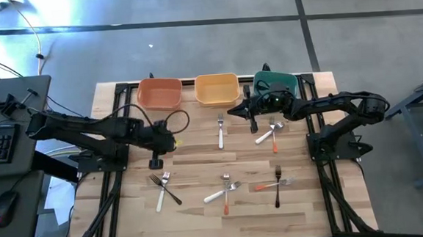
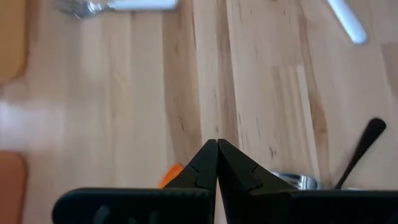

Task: Sort silverware by color (type)
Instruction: Put the orange fork into the yellow bin

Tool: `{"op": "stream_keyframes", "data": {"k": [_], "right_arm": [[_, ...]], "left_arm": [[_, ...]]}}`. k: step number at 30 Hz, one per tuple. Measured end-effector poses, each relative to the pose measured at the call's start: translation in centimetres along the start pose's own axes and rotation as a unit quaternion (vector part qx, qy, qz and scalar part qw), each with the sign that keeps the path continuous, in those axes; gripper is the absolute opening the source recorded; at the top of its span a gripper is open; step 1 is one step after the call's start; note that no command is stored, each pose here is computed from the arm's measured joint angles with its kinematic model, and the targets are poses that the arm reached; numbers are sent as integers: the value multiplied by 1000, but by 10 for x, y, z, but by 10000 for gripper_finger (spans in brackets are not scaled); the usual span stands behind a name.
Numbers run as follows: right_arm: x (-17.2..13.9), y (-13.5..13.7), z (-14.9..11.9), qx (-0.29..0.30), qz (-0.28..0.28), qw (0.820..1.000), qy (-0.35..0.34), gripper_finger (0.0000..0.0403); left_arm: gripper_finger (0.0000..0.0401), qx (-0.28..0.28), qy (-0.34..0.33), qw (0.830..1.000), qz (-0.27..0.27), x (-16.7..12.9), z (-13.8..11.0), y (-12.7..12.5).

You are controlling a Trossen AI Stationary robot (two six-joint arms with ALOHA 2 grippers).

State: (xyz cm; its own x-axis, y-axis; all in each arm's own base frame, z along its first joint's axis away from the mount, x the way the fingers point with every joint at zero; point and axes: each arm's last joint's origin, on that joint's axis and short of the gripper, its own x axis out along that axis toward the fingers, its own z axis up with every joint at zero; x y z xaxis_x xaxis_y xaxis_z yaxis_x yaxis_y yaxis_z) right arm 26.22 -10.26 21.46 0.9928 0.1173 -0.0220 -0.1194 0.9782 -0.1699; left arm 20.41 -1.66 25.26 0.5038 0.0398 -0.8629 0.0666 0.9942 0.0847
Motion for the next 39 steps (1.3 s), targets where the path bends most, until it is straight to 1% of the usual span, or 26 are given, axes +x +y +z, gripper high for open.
{"op": "stream_keyframes", "data": {"k": [5,11,18,26,31,34,39], "right_arm": [[0,0,0,0,0,1000,0,0],[0,0,0,0,0,1000,0,0],[0,0,0,0,0,1000,0,0],[0,0,0,0,0,1000,0,0],[0,0,0,0,0,1000,0,0],[0,0,0,1,0,1000,1,0],[0,0,-1,2,1,1000,3,0]], "left_arm": [[1,5,51,999,-14,23,2,-5],[2,28,123,992,-19,59,2,-5],[31,52,186,981,-32,88,-4,4],[80,68,223,972,-37,106,-10,22],[107,64,235,969,-37,112,-13,32],[118,62,243,967,-38,116,-15,37],[124,88,267,959,-22,123,-20,44]]}}
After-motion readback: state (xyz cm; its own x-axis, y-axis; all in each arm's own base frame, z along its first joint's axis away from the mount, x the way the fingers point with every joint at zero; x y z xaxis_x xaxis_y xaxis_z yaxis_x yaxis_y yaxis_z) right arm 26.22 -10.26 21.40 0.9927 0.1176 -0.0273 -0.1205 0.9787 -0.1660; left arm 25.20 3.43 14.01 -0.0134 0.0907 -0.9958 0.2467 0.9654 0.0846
